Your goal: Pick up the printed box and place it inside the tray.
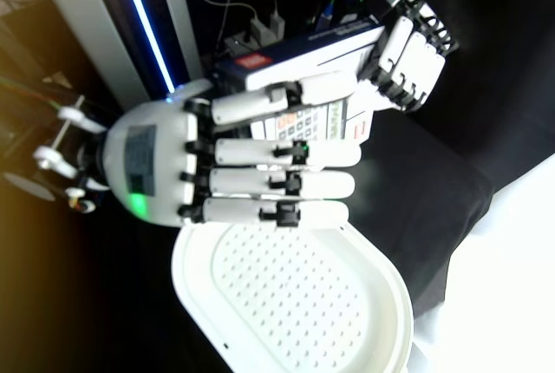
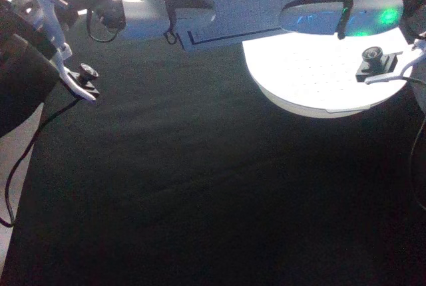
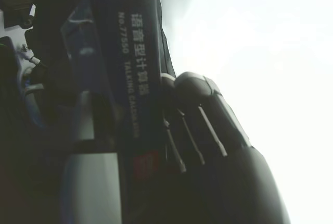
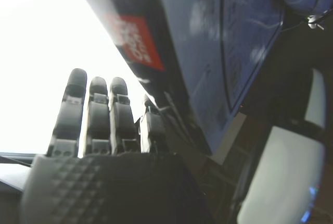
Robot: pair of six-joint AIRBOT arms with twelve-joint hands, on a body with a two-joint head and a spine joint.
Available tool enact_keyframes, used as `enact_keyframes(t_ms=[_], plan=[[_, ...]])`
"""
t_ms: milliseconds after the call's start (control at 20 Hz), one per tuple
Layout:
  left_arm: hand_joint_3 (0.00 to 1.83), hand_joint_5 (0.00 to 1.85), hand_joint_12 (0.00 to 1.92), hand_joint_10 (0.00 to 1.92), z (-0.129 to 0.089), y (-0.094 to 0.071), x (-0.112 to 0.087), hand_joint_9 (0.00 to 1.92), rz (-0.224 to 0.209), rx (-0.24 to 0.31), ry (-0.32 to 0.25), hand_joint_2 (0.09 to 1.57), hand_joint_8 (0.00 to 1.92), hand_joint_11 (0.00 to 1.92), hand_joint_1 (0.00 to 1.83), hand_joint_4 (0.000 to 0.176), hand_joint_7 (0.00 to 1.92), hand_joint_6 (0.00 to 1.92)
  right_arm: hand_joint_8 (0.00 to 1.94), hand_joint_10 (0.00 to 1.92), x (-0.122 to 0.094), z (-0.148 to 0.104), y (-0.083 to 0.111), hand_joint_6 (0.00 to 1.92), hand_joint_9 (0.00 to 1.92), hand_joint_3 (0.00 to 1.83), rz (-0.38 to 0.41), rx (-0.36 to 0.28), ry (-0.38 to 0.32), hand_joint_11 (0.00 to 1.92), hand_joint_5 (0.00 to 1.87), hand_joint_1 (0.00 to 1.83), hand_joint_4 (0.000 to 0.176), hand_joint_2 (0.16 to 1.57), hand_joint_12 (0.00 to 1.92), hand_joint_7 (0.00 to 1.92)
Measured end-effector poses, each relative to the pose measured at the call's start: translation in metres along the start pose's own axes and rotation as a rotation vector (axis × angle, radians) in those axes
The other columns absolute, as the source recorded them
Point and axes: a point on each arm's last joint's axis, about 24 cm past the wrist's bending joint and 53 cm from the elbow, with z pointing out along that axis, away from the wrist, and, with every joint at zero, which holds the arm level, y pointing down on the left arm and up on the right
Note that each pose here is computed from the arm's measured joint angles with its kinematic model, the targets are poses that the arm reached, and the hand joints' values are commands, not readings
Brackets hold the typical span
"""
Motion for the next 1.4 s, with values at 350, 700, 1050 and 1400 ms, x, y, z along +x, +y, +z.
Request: enact_keyframes(t_ms=[350, 700, 1050, 1400], plan=[[0.00, 1.01, 1.58, 1.16, 0.003, -0.001, 0.009, 1.13, 0.000, 0.004, 0.010, 1.09, 1.08, 0.97, 1.28, 0.000, 1.08, 0.68, 0.55, 0.79, 0.007, 0.001, -0.001, 0.66, 1.27, 0.00, 0.027, -0.005, 0.009, 1.02, 1.15, 1.21, 0.000, 1.04, 1.51, 1.28], [0.00, 0.34, 0.97, 0.12, 0.003, 0.001, 0.009, 0.39, -0.002, 0.002, 0.013, 1.14, 0.06, 0.09, 0.47, 0.013, 0.42, 0.25, 0.28, 1.05, 0.007, 0.001, 0.001, 0.86, 1.17, 0.00, 0.015, -0.011, 0.010, 1.00, 1.05, 1.17, 0.000, 1.08, 1.55, 1.36], [0.00, 0.00, 0.00, 0.00, 0.004, -0.003, 0.009, 0.00, -0.010, 0.016, 0.014, 0.83, 0.00, 0.00, 0.24, 0.176, 0.00, 0.00, 0.82, 1.04, 0.006, 0.001, -0.002, 0.80, 1.21, 0.00, 0.009, -0.001, 0.005, 1.04, 0.99, 1.28, 0.000, 1.06, 1.51, 1.21], [0.02, 0.00, 0.00, 0.00, -0.009, 0.013, -0.007, 0.00, -0.023, -0.029, -0.008, 0.91, 0.00, 0.00, 0.11, 0.157, 0.00, 0.00, 0.72, 0.85, -0.037, -0.002, -0.004, 0.83, 1.27, 0.00, -0.099, 0.018, -0.028, 1.02, 0.98, 1.29, 0.000, 1.06, 1.48, 1.25]])
